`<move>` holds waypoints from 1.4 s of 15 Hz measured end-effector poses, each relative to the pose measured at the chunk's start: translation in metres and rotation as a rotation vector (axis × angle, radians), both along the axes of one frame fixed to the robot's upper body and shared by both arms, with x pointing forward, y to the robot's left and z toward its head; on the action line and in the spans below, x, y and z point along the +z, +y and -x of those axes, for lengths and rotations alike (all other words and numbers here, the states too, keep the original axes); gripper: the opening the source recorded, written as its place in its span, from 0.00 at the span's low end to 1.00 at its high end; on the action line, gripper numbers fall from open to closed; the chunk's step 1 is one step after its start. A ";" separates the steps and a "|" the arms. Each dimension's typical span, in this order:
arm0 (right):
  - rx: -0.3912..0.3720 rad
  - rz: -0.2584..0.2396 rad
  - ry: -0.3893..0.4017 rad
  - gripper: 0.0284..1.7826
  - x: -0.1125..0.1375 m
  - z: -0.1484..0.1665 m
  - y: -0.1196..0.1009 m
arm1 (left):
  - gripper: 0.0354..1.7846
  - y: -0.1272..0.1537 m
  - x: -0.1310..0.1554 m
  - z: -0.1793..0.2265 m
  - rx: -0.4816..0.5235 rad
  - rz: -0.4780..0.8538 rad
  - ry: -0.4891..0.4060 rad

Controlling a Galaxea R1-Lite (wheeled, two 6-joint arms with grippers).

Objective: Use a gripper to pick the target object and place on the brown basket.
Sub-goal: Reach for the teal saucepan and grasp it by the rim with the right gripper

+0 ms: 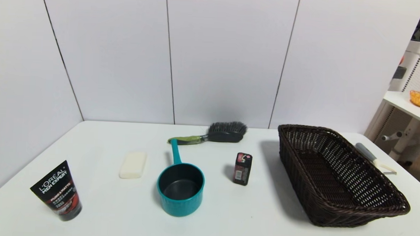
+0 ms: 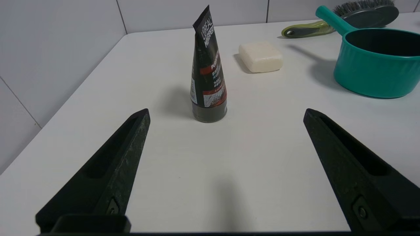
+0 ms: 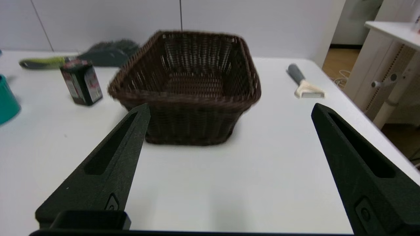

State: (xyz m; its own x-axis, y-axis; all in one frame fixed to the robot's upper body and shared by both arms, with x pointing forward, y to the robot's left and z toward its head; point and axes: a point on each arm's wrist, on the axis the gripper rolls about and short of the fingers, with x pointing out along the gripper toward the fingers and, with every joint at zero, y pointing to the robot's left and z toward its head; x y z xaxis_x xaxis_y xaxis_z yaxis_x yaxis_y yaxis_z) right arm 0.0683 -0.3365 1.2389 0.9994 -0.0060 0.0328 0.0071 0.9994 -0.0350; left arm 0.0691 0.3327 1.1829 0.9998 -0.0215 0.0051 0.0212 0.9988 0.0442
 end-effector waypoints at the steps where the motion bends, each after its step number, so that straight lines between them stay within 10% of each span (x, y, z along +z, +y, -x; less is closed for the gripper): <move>1: 0.006 0.000 -0.013 0.95 0.021 -0.002 0.000 | 0.94 0.000 0.000 0.000 0.000 0.000 0.000; 12: 0.215 0.000 -0.055 0.95 0.236 -0.148 0.027 | 0.94 0.000 0.000 0.000 0.000 0.000 0.000; 21: 0.733 0.072 0.078 0.95 0.228 -0.237 0.164 | 0.94 0.000 0.000 0.000 0.000 0.000 0.000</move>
